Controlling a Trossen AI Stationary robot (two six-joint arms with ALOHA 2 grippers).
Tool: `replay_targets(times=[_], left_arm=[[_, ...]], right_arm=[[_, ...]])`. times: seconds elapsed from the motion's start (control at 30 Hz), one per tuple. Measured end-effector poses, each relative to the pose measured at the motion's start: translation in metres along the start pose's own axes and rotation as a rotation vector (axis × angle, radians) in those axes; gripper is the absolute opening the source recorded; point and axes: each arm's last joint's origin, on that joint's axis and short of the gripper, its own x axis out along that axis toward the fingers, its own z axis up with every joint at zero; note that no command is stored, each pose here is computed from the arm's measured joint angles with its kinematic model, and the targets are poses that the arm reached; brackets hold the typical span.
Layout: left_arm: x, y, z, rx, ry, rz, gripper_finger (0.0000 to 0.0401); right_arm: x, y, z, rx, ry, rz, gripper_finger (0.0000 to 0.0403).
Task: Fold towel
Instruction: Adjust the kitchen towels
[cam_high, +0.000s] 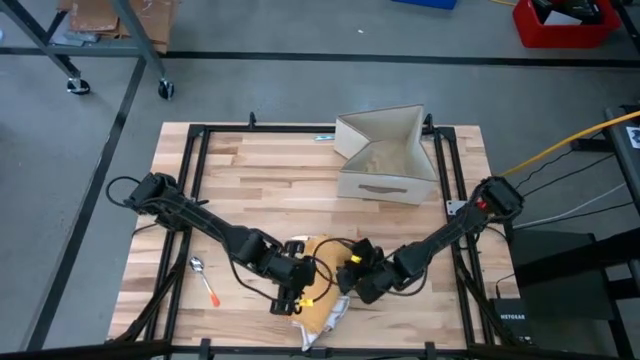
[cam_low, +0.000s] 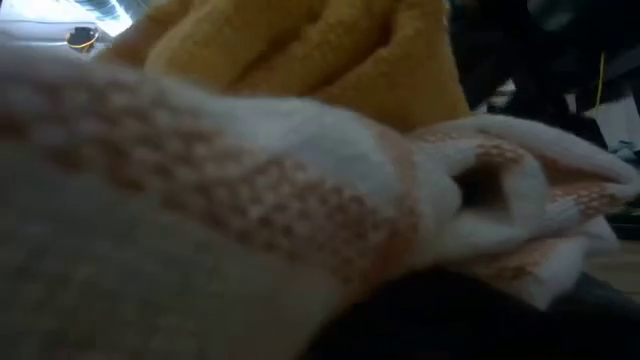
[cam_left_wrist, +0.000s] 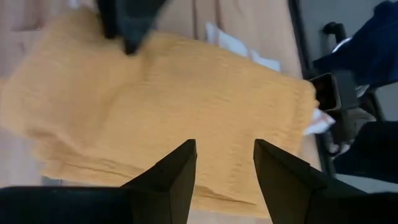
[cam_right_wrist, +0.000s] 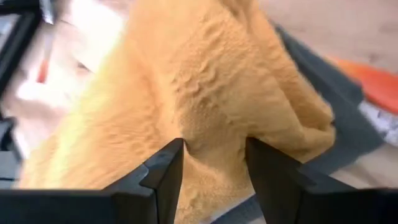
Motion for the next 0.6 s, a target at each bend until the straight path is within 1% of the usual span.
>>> replay_targets(times=[0.13, 0.27, 0.33, 0.43, 0.47, 0.6], left_arm=[[-0.001, -0.013, -0.003, -0.014, -0.014, -0.027, 0.0154], [0.005, -0.025, -0.003, -0.029, -0.076, -0.058, 0.0154], [0.01, -0.028, -0.003, -0.062, -0.131, -0.065, 0.0154], [0.014, -0.027, 0.0, -0.131, -0.211, -0.033, 0.0154], [0.014, -0.026, 0.0, -0.151, -0.216, -0.028, 0.0154], [0.02, -0.021, -0.002, -0.168, -0.204, -0.012, 0.0154]], right_arm=[[-0.022, 0.007, 0.012, -0.06, -0.018, 0.052, 0.0177], [-0.039, 0.012, 0.022, -0.089, -0.033, 0.1, 0.0177], [-0.041, 0.013, 0.025, -0.096, -0.05, 0.11, 0.0177], [-0.04, 0.016, 0.028, -0.079, -0.062, 0.13, 0.0177], [-0.039, 0.017, 0.027, -0.074, -0.06, 0.139, 0.0177], [-0.036, 0.017, 0.026, -0.075, -0.048, 0.139, 0.0177]])
